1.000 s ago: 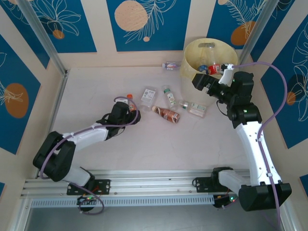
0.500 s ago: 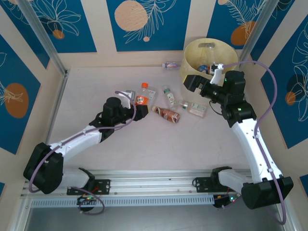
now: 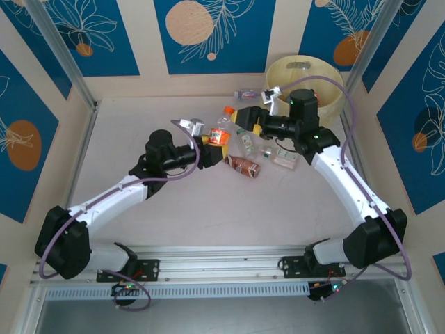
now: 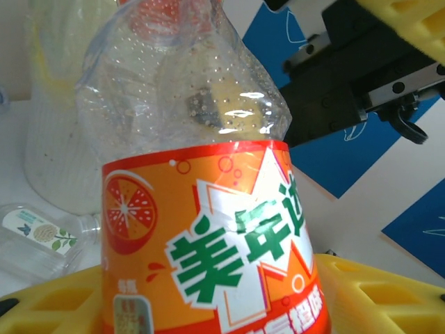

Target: Put the plastic bottles in the bin

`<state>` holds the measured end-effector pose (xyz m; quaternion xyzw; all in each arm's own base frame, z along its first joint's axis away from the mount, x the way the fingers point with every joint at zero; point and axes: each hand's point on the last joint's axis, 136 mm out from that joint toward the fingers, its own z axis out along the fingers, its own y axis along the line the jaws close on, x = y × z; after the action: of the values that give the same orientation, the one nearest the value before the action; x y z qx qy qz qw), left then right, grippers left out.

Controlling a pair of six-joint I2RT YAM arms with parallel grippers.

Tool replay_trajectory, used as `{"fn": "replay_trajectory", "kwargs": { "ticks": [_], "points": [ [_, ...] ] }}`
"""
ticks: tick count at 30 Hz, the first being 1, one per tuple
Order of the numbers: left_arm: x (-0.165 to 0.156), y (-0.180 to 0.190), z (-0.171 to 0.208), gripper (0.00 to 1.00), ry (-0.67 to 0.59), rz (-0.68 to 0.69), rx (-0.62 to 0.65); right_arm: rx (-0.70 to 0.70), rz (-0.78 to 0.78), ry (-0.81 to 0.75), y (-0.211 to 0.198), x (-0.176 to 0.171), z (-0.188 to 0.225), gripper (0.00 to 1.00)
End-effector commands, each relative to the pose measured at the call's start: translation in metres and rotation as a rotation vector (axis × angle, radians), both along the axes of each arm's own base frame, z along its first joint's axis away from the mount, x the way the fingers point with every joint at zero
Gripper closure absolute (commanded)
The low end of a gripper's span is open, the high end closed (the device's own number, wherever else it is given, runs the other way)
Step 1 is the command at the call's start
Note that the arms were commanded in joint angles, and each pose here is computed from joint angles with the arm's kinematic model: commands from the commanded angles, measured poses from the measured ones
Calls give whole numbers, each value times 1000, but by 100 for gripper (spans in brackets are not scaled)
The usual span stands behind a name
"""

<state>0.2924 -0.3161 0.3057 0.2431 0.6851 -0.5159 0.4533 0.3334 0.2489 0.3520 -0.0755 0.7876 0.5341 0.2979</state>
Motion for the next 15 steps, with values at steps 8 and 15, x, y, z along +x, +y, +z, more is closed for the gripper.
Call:
{"fn": "replay_trajectory", "kwargs": {
  "ticks": [8,15],
  "points": [
    [-8,-21,15,48,-63,-74,4,-40,144,41,35,-10,-6,5],
    [-1,-24,10,48,-52,-54,13,-107,141,75,33,-8,-24,26]
  ]
}}
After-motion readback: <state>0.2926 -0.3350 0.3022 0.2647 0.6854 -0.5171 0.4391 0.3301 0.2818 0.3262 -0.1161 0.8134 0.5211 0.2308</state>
